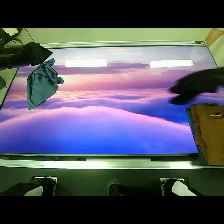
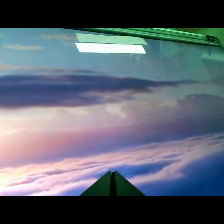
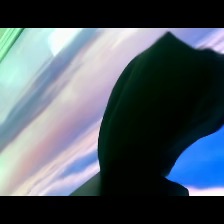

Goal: Fold the shirts.

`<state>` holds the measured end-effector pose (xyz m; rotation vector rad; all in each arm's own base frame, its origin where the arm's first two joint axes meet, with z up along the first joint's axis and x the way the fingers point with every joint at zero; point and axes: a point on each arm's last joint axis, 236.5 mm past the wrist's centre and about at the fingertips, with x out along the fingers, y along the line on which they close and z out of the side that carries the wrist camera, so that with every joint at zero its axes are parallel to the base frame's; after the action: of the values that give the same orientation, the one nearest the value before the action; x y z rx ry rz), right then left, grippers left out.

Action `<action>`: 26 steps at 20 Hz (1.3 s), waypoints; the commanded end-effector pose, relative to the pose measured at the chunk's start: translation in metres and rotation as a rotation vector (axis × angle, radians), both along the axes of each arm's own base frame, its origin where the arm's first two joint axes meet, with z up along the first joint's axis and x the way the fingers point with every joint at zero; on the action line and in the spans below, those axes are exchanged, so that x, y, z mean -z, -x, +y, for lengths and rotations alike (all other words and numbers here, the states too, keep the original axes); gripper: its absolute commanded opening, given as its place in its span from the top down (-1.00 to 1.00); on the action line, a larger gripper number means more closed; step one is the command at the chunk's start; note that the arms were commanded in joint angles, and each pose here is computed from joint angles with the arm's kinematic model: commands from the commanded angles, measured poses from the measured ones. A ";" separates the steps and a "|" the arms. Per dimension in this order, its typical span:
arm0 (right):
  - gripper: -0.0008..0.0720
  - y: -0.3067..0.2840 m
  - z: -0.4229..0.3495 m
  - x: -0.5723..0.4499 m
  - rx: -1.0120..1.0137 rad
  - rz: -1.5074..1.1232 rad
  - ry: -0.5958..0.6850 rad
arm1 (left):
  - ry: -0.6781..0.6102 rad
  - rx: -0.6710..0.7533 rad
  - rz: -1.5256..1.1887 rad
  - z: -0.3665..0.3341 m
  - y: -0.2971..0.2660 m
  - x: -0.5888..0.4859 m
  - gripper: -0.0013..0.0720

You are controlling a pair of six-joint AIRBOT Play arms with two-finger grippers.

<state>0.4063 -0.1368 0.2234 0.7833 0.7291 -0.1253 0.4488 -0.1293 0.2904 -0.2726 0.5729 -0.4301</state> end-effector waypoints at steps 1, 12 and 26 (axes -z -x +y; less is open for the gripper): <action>0.86 0.060 -0.079 -0.018 0.225 0.062 0.016 | -0.012 0.007 -0.008 0.000 0.000 0.000 0.89; 0.86 0.142 -0.059 -0.004 0.180 0.234 -0.199 | -0.042 0.017 -0.053 0.002 -0.004 -0.005 0.89; 0.84 0.288 -0.111 0.198 0.489 0.968 -0.122 | -0.058 0.026 -0.066 0.002 -0.004 -0.006 0.89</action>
<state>0.1352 -0.2396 0.0588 1.0491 1.4069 -0.8912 0.4530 -0.1269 0.2961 -0.1970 0.5244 -0.4436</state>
